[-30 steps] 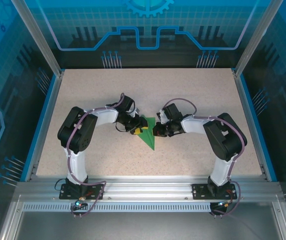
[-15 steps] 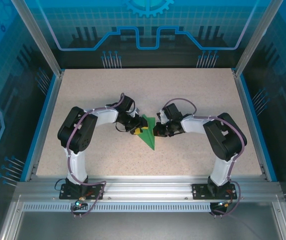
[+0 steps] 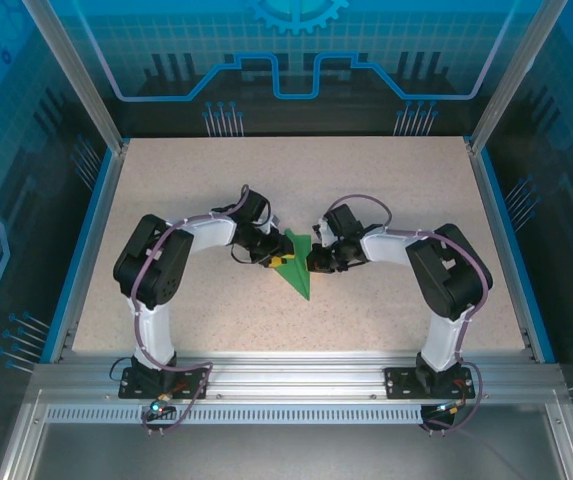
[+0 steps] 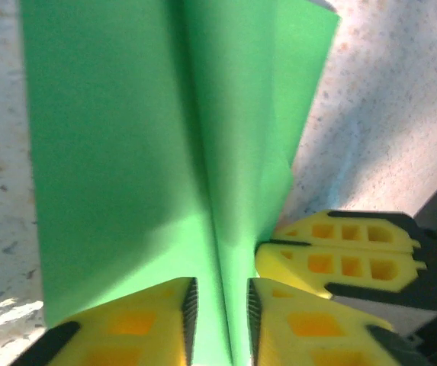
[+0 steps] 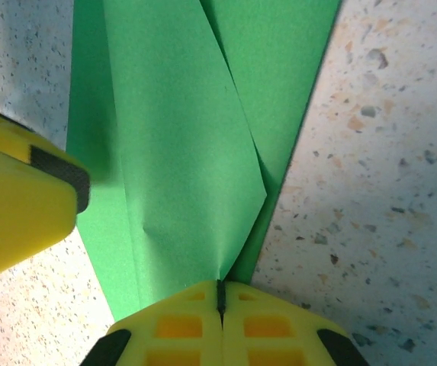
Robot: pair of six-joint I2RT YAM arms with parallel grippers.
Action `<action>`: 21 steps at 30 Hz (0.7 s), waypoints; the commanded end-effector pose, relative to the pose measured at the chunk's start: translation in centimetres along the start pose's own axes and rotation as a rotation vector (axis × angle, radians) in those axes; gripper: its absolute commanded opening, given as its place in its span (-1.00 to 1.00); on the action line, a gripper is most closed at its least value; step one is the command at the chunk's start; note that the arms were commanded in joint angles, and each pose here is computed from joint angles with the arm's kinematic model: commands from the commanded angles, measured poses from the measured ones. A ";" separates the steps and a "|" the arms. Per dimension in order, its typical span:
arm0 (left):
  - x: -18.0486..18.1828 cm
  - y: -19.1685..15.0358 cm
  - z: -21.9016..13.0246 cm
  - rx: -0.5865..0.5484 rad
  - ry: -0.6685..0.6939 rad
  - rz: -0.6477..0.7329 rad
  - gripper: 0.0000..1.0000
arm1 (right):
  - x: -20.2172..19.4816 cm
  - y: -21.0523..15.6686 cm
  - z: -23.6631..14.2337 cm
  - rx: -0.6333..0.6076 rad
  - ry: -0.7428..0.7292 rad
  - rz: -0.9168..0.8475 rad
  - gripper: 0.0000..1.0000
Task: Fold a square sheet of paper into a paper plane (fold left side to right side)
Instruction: Fourth fold the wing at the center of the table.
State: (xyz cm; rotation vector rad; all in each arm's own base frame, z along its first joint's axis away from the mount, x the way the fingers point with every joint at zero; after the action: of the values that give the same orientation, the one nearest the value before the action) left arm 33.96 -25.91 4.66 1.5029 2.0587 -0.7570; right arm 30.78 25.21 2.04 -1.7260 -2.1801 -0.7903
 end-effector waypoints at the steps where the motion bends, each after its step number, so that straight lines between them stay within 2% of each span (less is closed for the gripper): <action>1: -2.1 -0.2 -0.7 0.004 -0.027 0.053 -0.65 | -2.6 -2.3 1.0 0.090 -0.111 0.025 -0.94; 7: -2.9 -0.1 0.6 0.036 -0.038 0.079 -0.86 | -2.6 -2.5 1.1 0.096 -0.119 0.023 -0.94; 21: -0.8 0.3 2.5 0.055 0.028 0.080 -1.00 | -3.1 -2.9 0.9 0.114 -0.151 0.023 -0.94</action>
State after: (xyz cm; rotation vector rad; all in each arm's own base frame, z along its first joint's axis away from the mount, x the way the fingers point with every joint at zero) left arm 35.11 -28.14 4.00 1.5790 1.9948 -0.7722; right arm 30.74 25.22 2.04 -1.7219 -2.2001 -0.7714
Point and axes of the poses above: each hand's point on the last joint's axis, 136 mm out from that joint toward the fingers, its own z axis out along the fingers, its own x axis along the line the jaws close on, y = z × x, the point moved 1 cm from there along -z, back along the fingers, and after that the axes turned 6 degrees about -z, right-handed, at the moved point
